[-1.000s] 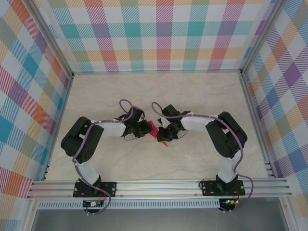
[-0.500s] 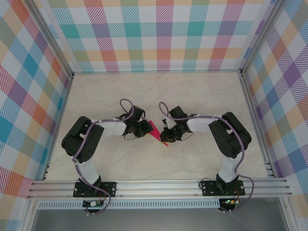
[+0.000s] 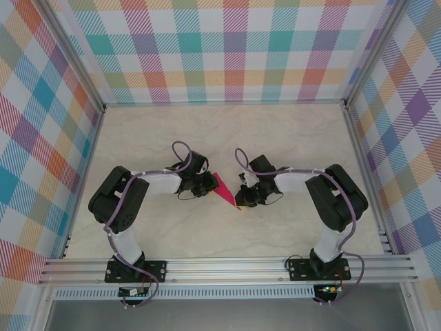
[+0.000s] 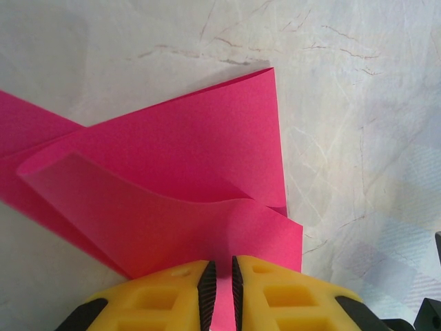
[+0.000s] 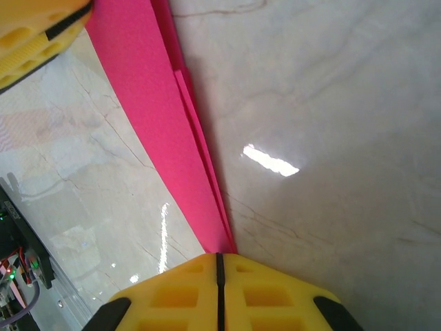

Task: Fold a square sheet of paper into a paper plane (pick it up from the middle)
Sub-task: Fold the wing for the fifth time at the center of the table.

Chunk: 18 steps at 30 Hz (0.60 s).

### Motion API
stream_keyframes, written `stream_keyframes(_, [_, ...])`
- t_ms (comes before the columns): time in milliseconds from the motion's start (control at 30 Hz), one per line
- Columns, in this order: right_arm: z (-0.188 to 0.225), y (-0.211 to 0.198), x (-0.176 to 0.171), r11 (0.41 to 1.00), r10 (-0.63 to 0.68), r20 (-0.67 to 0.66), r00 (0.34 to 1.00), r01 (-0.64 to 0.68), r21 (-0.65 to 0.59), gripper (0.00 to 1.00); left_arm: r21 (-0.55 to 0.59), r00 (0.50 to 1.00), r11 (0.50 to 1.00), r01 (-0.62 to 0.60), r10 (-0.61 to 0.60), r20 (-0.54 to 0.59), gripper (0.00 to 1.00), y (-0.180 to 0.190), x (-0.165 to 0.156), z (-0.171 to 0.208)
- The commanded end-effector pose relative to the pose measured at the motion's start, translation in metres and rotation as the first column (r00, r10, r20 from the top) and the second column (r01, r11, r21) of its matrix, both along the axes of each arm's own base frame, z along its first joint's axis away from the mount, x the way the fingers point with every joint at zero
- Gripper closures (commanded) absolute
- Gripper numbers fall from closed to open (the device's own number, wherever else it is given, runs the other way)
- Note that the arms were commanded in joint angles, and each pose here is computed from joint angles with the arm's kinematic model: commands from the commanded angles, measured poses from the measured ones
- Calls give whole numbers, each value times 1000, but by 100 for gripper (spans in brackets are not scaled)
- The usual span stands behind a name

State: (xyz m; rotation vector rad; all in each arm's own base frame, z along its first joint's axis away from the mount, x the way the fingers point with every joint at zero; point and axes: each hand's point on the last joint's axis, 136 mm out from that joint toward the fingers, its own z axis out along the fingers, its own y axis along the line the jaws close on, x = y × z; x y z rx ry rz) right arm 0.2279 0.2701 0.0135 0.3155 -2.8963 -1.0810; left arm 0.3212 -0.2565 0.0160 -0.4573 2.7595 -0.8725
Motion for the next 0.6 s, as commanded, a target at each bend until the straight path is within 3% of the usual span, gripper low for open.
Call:
stream_keyframes(0, [-24,-34,-43,991,-11,-160,987,-11,-136,92,261,984,964,-46,88,-154,80,55,-32,-64])
stream_keyframes(333, [44,-1,-4,1000,30,58,998,-30,-5,91,233,985,972,-29,67,-158,80,49,-33,-65])
stream_keyframes(567, [33,34,9,993,114,27,993,-114,9,91,226,984,974,-23,62,-166,80,47,-35,-66])
